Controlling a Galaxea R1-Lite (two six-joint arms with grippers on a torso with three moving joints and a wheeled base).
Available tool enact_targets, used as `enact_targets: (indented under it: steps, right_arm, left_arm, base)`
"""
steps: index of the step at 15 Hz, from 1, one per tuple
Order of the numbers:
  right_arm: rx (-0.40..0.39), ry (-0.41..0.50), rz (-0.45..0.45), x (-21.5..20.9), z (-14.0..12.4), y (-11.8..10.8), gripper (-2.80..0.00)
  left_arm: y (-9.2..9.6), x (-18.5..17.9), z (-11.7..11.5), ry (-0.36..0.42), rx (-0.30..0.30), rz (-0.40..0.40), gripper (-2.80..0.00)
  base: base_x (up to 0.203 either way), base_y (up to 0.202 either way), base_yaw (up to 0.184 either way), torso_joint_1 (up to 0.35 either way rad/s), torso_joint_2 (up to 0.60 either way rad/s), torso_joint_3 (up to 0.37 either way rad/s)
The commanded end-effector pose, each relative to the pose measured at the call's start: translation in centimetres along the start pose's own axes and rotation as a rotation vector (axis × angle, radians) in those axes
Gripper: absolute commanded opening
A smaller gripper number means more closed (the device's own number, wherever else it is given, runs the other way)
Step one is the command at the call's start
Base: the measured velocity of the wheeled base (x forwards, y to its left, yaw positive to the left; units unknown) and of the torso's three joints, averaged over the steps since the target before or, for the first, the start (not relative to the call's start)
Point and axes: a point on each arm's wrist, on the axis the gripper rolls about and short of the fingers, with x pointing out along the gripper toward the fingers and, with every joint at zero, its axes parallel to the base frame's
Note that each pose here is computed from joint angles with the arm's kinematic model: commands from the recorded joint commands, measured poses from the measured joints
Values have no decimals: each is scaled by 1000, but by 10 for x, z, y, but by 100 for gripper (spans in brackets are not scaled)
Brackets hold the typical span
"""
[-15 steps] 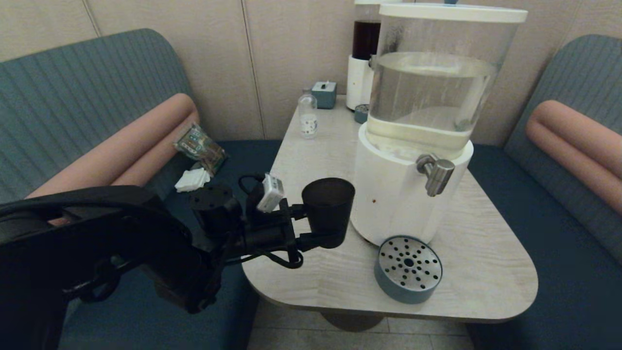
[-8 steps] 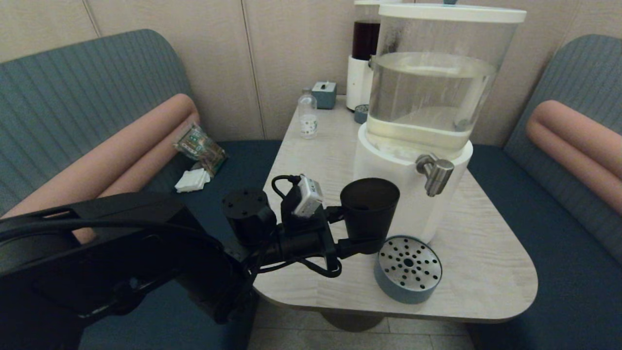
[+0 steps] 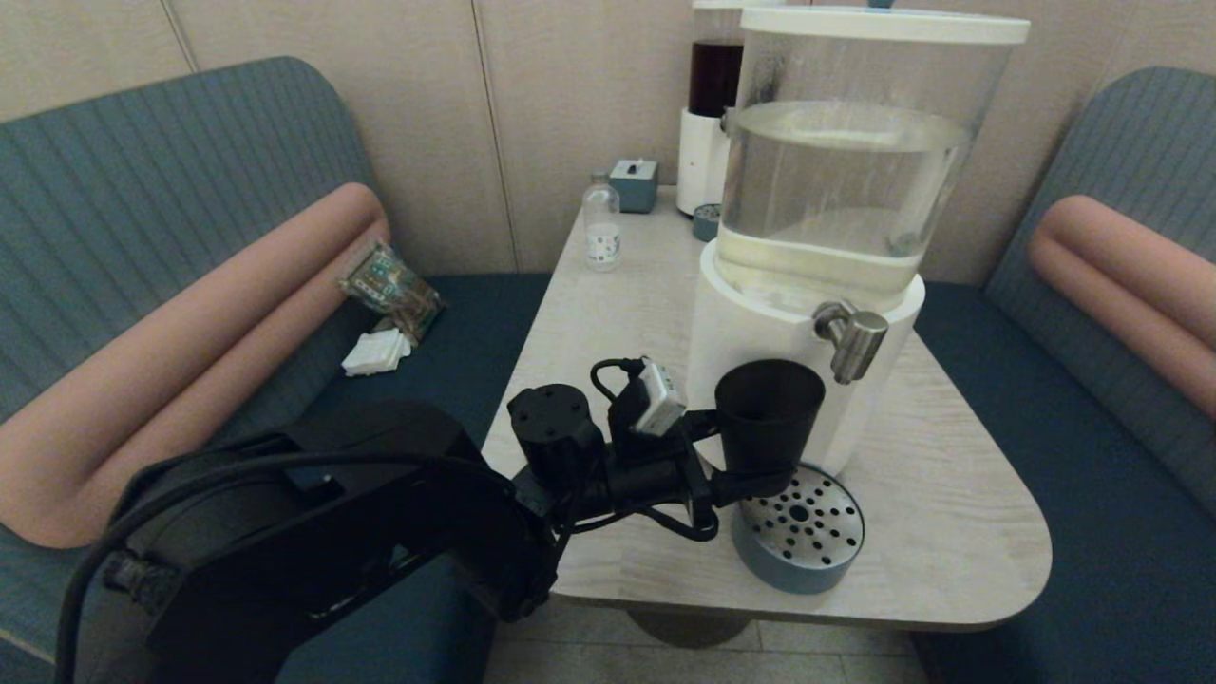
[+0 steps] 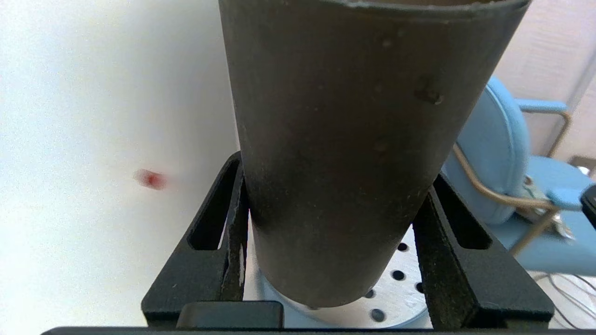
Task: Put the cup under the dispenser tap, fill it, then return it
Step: Place it under the water dispenser
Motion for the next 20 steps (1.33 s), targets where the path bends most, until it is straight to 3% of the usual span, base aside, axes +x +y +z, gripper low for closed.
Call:
enact_targets:
  steps: [1,9,20]
  right_arm:
    - [0,10,1,1,-4,0,-280]
    - [0,10,1,1,-4,0,-280]
    - [0,12,1,1,-4,0,-280]
  left_arm:
    - [-4,6,-17,12,-16,-18,-280]
    - [-15,29,-49,15,-40,-30,-280]
    - [-17,37,-57,4,-35,-38,-280]
  base:
    - [0,0,0,0,0,0]
    - [0,0,0,0,0,0]
    - [0,0,0,0,0,0]
